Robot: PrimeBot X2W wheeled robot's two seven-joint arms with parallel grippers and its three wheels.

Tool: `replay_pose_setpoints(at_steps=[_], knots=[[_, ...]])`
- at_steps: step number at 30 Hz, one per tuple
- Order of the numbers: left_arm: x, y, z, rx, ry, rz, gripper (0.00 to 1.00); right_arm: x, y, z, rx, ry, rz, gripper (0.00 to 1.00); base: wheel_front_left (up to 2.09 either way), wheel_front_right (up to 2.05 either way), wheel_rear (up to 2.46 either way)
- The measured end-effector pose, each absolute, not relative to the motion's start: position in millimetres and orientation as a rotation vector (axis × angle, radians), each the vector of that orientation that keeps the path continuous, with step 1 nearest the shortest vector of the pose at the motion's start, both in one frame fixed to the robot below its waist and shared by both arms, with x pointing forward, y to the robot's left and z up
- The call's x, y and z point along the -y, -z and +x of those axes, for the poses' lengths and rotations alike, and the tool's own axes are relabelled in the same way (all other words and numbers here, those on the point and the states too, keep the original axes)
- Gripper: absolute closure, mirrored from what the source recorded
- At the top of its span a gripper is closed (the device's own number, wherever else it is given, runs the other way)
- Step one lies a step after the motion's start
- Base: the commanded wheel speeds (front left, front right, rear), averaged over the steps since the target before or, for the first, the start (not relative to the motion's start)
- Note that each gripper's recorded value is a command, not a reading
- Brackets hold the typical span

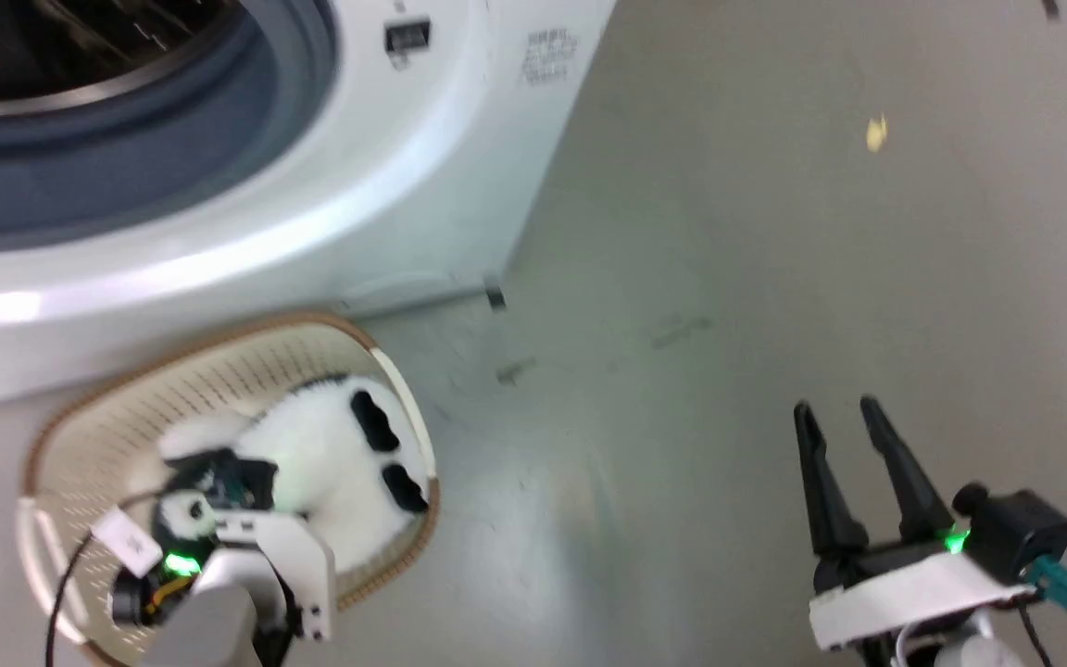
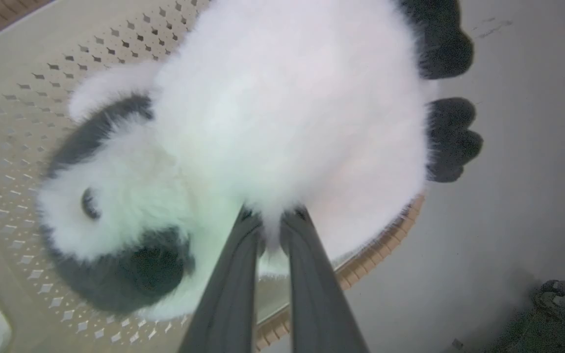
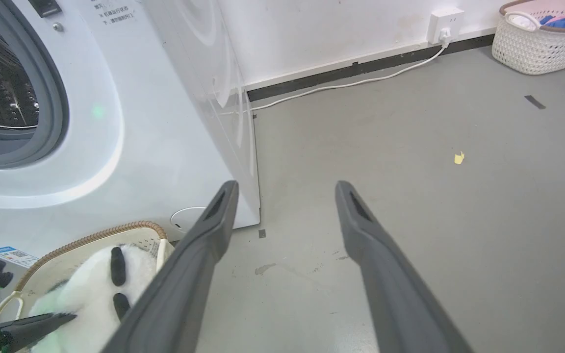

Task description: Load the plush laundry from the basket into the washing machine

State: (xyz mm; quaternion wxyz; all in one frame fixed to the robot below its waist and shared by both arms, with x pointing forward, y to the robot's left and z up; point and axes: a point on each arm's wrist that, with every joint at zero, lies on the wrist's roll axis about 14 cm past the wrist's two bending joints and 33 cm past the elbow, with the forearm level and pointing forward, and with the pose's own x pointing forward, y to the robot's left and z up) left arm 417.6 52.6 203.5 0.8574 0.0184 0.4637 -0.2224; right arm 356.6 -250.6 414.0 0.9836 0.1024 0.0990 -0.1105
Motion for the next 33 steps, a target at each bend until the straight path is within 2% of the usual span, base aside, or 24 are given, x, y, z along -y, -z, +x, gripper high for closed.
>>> replay_pose_setpoints(at_steps=[10,24,33], knots=[[-67.0,-280.6,410.0,-0.736,0.413,-0.023,1.00,229.1,-447.9,337.0,-0.101,0.149,0.212,0.00,0.00,0.00,0.00],[-84.3,-428.2,418.6,-0.196,0.307,-0.136,1.00,210.9,-476.9,326.2,-0.002,0.080,0.225,0.00,0.00,0.00,0.00],[-96.3,-510.8,442.3,0.090,0.259,-0.157,1.00,208.1,-470.9,329.9,-0.024,0.074,0.223,0.00,0.00,0.00,0.00]])
